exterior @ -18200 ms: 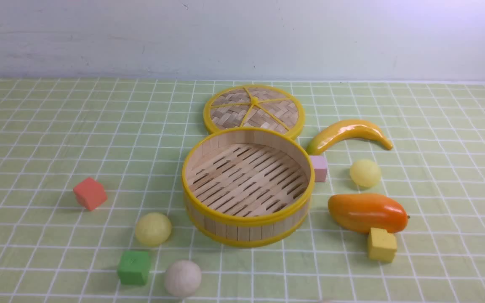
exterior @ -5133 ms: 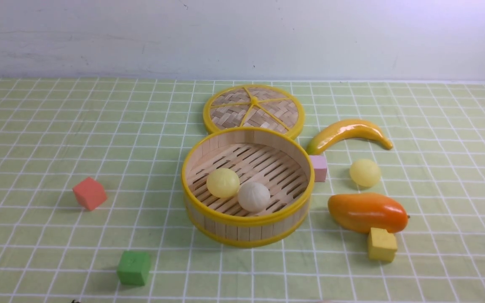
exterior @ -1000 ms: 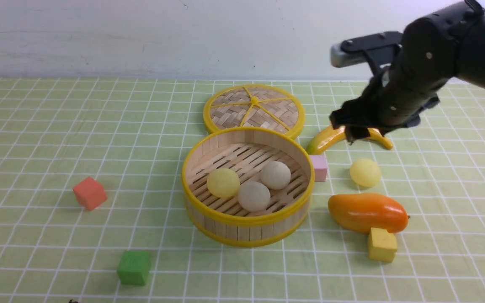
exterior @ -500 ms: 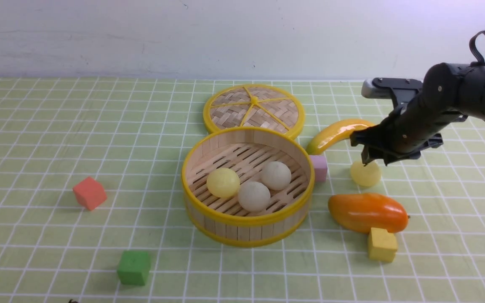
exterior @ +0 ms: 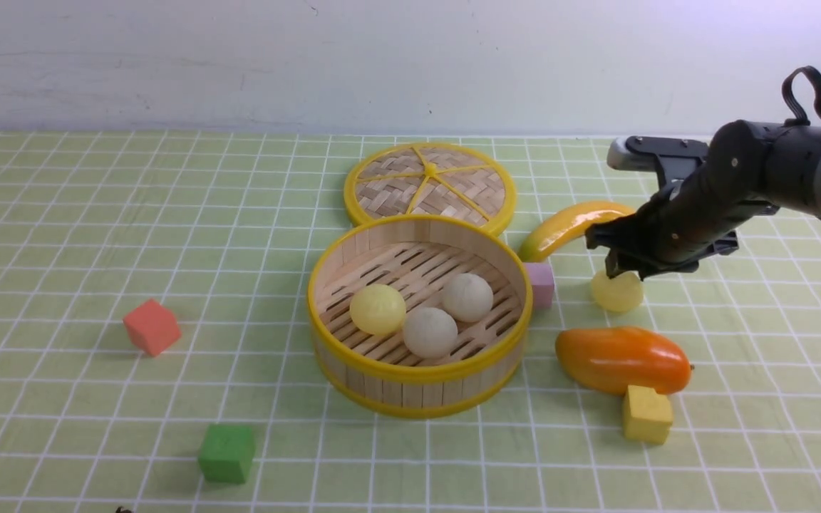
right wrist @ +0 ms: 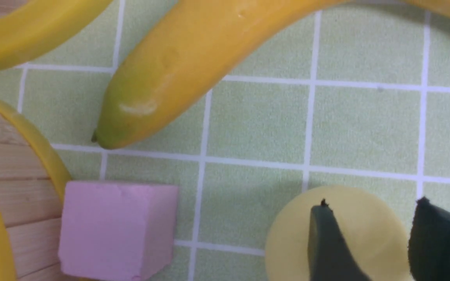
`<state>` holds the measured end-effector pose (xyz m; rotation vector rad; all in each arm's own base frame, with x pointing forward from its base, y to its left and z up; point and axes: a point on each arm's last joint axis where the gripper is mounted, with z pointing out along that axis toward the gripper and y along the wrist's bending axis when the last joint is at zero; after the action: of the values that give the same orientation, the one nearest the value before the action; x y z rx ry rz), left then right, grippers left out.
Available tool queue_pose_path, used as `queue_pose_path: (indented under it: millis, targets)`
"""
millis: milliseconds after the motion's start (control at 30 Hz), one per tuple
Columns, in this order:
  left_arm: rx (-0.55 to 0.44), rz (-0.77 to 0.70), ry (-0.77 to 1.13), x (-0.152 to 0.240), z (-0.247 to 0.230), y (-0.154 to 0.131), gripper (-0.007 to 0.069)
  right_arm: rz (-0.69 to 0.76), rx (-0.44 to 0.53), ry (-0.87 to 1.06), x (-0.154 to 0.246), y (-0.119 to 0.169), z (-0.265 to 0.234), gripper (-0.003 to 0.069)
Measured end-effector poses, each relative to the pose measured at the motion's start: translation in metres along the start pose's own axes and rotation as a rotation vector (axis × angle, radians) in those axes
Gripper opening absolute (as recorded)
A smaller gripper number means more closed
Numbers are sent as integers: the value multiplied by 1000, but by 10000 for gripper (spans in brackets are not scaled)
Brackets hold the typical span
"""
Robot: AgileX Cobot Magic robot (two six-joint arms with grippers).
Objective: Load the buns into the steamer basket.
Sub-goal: Use the right arm to grab a steamed stuffed bun, then use the right arm to put the steamed stuffed bun into the steamer
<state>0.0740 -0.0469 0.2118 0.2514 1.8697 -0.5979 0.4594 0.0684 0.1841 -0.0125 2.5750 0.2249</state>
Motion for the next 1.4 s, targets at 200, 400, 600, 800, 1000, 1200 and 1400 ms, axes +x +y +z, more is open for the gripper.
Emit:
queue_pose_path:
  millis: [200, 400, 600, 800, 1000, 1200, 1400]
  targets:
    - [0, 0, 0, 0, 0, 0, 110, -14, 1, 17, 3, -1, 4, 190]
    - [0, 0, 0, 0, 0, 0, 115, -64, -1, 28, 3, 0, 0, 28]
    - [0, 0, 0, 0, 0, 0, 123, -92, -15, 20, -4, 8, -33, -4]
    - [0, 0, 0, 0, 0, 0, 128, -210, -141, -130, -14, 65, -89, -4]
    - [0, 0, 0, 0, 0, 0, 134, -311, -309, -248, 1, 144, -71, 3]
    - [0, 0, 0, 0, 0, 0, 134, -298, -300, -279, 20, 167, -11, 28]
    - [0, 0, 0, 0, 0, 0, 134, -279, -289, -292, 31, 173, 15, 162]
